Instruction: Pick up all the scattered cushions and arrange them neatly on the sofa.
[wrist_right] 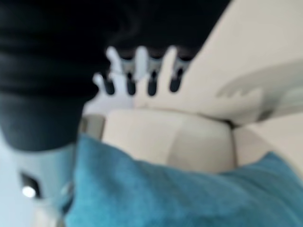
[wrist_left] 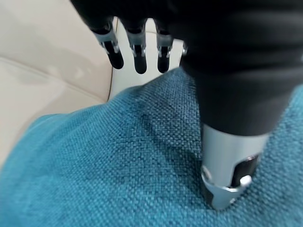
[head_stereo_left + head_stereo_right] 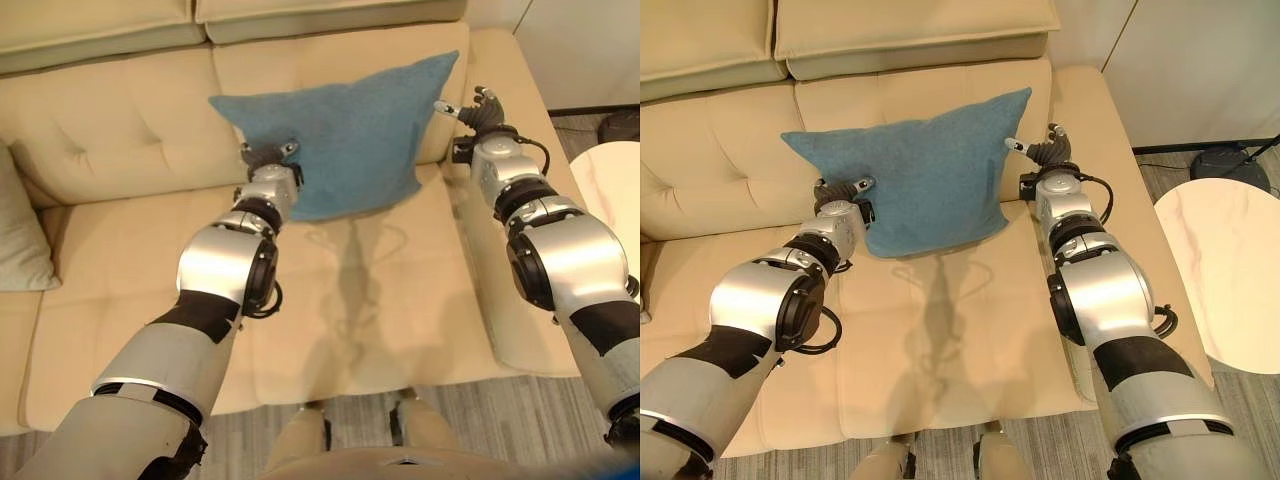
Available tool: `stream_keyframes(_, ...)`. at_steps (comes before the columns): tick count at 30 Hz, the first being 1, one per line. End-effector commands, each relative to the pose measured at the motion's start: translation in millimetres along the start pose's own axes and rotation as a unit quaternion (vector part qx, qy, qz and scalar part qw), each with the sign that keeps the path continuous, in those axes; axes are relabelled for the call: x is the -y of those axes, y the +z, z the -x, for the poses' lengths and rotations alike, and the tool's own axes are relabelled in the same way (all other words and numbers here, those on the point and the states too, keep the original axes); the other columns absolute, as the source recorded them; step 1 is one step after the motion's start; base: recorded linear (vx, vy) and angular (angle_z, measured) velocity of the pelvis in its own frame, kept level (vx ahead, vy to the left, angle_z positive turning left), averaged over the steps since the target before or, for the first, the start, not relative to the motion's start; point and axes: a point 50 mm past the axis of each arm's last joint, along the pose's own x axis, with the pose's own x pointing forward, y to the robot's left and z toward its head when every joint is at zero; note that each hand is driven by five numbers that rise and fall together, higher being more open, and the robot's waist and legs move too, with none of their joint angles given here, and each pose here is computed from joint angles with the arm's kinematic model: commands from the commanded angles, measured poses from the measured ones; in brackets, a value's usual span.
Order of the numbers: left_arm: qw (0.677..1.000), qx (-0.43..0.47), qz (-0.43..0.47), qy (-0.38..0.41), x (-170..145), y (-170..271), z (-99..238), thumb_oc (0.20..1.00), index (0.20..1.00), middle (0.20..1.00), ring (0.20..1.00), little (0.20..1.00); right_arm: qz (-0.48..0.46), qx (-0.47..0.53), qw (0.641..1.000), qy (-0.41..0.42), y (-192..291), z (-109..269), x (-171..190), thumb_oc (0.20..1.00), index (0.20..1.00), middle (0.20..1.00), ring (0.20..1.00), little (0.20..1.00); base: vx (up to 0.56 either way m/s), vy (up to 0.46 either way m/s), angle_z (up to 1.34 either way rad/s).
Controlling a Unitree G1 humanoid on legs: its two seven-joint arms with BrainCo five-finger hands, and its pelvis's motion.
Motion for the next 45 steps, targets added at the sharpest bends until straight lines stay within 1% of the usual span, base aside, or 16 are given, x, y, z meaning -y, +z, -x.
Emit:
stream_keyframes(1, 0.991, 0.105, 0.073, 0.049, -11, 69, 6, 1.000, 1.000, 1.000, 1.000, 1.000, -0.027, 0.104, 0.993, -0.045, 61, 2, 4, 1.000, 1.000, 1.000, 1.000, 1.000, 0.05, -0.018, -0.03)
stream_keyframes(4, 0.980, 0.169, 0.066, 0.082, -30, 61, -4, 1.000, 1.000, 1.000, 1.000, 1.000, -0.028, 0.131, 0.988, -0.077, 47, 0, 22, 1.000, 1.000, 1.000, 1.000, 1.000, 0.07, -0.014, -0.06)
stream_keyframes(8, 0.978, 0.154, 0.061, 0.126, -68, 32, -23, 1.000, 1.000, 1.000, 1.000, 1.000, -0.001, 0.114, 0.990, -0.087, 10, 0, 45, 1.000, 1.000, 1.000, 1.000, 1.000, 0.07, -0.020, -0.07)
stream_keyframes(9, 0.977, 0.125, 0.073, 0.160, -96, 8, -31, 1.000, 1.000, 1.000, 1.000, 1.000, 0.001, 0.097, 0.991, -0.088, -16, 4, 59, 1.000, 1.000, 1.000, 1.000, 1.000, 0.05, -0.015, 0.03)
stream_keyframes(10, 0.977, 0.123, 0.071, 0.160, -96, 6, -31, 1.000, 1.000, 1.000, 1.000, 1.000, 0.002, 0.095, 0.992, -0.087, -18, 4, 59, 1.000, 1.000, 1.000, 1.000, 1.000, 0.10, -0.026, 0.05)
stream_keyframes(11, 0.972, 0.089, 0.085, 0.201, -138, -24, -35, 1.000, 1.000, 1.000, 1.000, 1.000, 0.025, 0.078, 0.991, -0.103, -50, 14, 85, 1.000, 1.000, 1.000, 1.000, 1.000, 0.06, -0.011, 0.08)
stream_keyframes(12, 0.972, 0.087, 0.084, 0.201, -138, -26, -35, 1.000, 1.000, 1.000, 1.000, 1.000, 0.026, 0.076, 0.991, -0.102, -52, 15, 85, 1.000, 1.000, 1.000, 1.000, 1.000, 0.07, -0.019, 0.04)
stream_keyframes(14, 0.959, 0.041, 0.113, 0.257, -191, -68, -26, 1.000, 1.000, 1.000, 1.000, 1.000, 0.037, 0.050, 0.991, -0.120, -92, 39, 110, 1.000, 1.000, 1.000, 1.000, 1.000, 0.08, -0.018, 0.01)
stream_keyframes(16, 0.952, 0.027, 0.123, 0.278, -208, -80, -22, 1.000, 1.000, 1.000, 1.000, 1.000, 0.040, 0.043, 0.991, -0.123, -102, 46, 116, 1.000, 1.000, 1.000, 1.000, 1.000, 0.07, -0.011, -0.02)
stream_keyframes(18, 0.934, 0.005, 0.097, 0.343, -257, -112, -8, 1.000, 1.000, 1.000, 1.000, 1.000, 0.044, 0.019, 0.990, -0.132, -131, 70, 132, 1.000, 1.000, 1.000, 1.000, 1.000, 0.08, -0.014, -0.08)
stream_keyframes(21, 0.932, -0.047, 0.056, 0.354, -279, -148, 6, 1.000, 1.000, 1.000, 1.000, 1.000, 0.033, -0.017, 0.990, -0.134, -161, 93, 139, 1.000, 1.000, 1.000, 1.000, 1.000, 0.04, -0.002, -0.01)
stream_keyframes(31, 0.915, -0.268, -0.072, 0.293, -287, -294, 92, 1.000, 1.000, 1.000, 1.000, 1.000, 0.023, -0.190, 0.973, -0.133, -269, 180, 141, 1.000, 1.000, 1.000, 1.000, 1.000, -0.01, 0.040, -0.04)
stream_keyframes(34, 0.911, -0.316, -0.041, 0.261, -276, -317, 110, 1.000, 1.000, 1.000, 1.000, 1.000, -0.002, -0.217, 0.969, -0.121, -284, 195, 142, 1.000, 1.000, 1.000, 1.000, 1.000, -0.04, 0.142, -0.13)
stream_keyframes(38, 0.908, -0.400, -0.044, 0.116, -239, -363, 148, 1.000, 1.000, 1.000, 1.000, 1.000, -0.047, -0.265, 0.955, -0.126, -312, 225, 144, 1.000, 1.000, 1.000, 1.000, 1.000, -0.11, 0.197, -0.17)
stream_keyframes(43, 0.900, -0.431, -0.047, 0.051, -218, -379, 160, 1.000, 1.000, 1.000, 1.000, 1.000, -0.072, -0.285, 0.951, -0.100, -323, 232, 129, 1.000, 1.000, 1.000, 1.000, 1.000, -0.29, 0.169, -0.24)
stream_keyframes(45, 0.886, -0.445, -0.114, -0.058, -205, -386, 161, 1.000, 1.000, 1.000, 1.000, 1.000, -0.054, -0.367, 0.926, -0.072, -353, 253, 111, 1.000, 1.000, 1.000, 1.000, 1.000, -0.78, 0.153, -0.84)
